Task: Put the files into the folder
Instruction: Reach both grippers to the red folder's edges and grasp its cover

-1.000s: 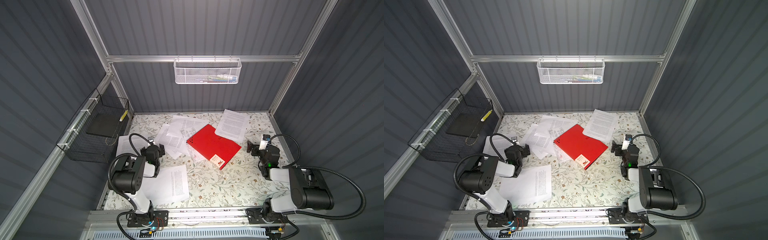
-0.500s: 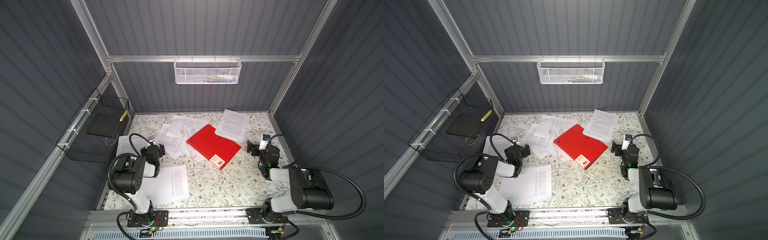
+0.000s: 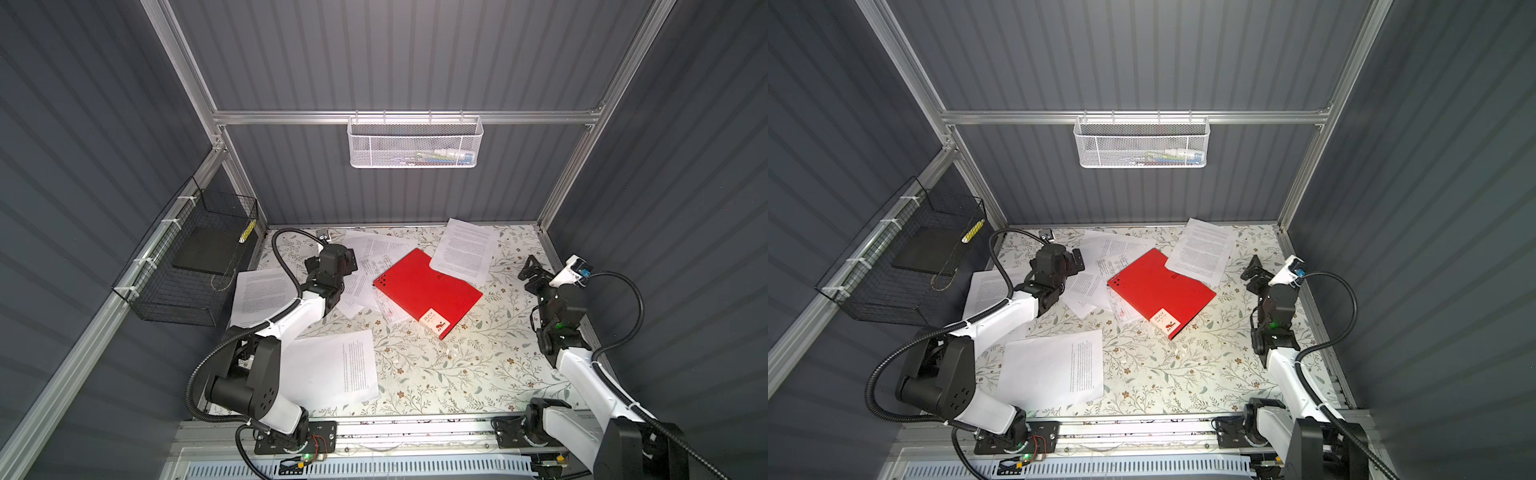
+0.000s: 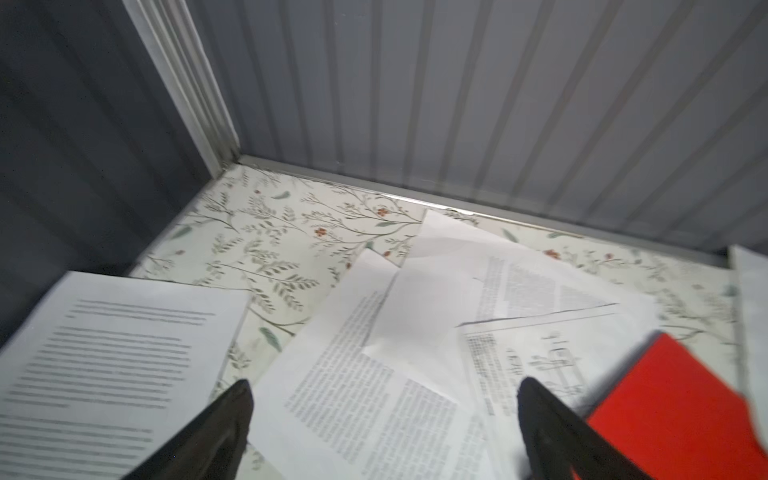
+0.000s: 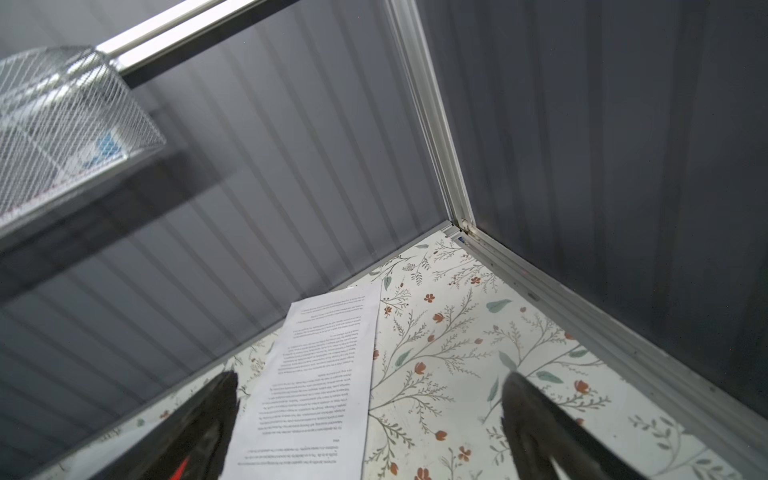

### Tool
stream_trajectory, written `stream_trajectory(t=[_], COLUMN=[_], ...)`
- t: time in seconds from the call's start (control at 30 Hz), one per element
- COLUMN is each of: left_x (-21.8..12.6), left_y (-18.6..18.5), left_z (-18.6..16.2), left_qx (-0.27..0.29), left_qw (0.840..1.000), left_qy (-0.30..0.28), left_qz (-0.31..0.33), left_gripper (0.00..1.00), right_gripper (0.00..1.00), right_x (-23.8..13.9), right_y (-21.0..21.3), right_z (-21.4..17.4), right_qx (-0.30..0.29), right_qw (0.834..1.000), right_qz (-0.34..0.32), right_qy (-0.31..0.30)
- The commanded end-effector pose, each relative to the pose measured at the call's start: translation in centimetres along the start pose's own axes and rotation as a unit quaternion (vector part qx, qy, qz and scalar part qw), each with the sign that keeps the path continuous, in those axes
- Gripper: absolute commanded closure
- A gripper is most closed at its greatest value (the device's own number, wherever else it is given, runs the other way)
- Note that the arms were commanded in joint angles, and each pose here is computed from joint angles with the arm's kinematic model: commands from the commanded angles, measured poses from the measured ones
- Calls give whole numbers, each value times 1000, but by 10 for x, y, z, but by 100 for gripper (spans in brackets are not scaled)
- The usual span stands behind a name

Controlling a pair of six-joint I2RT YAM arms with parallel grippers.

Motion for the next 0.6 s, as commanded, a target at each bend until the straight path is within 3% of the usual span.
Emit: stream_trajectory(t=[0.0, 0.17, 0.33, 0.57], left_x=[-22, -41, -37, -22], left_y=[-53, -134, -165, -177], left_z=[-98, -135, -163, -181], left_qx=[-47, -105, -128, -146], left_qw=[972, 922, 894, 882], left_qy=[204, 285, 336, 358], left_qz=[-106, -240, -267, -270], left_gripper=[0, 0, 1, 0], right_gripper=[1, 9, 14, 16], right_x=[17, 37, 45, 54], right_y=[1, 22, 24, 41], right_z=[-51, -106, -159, -210], right_qx=[64, 71, 55, 17], right_qw=[985, 953, 919, 885], right_qz=[-17, 15, 11, 29], right_qy=[163, 294, 390, 464])
Point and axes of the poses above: each gripper's point midway between its finger pads, its own x axis out along the fingers, its own y axis along the line the jaws close on, z = x × y, the point moved 1 cm from there along -x, back along the fingers, and after that the axes turned 5 degrees about x, right-handed, at the moved point
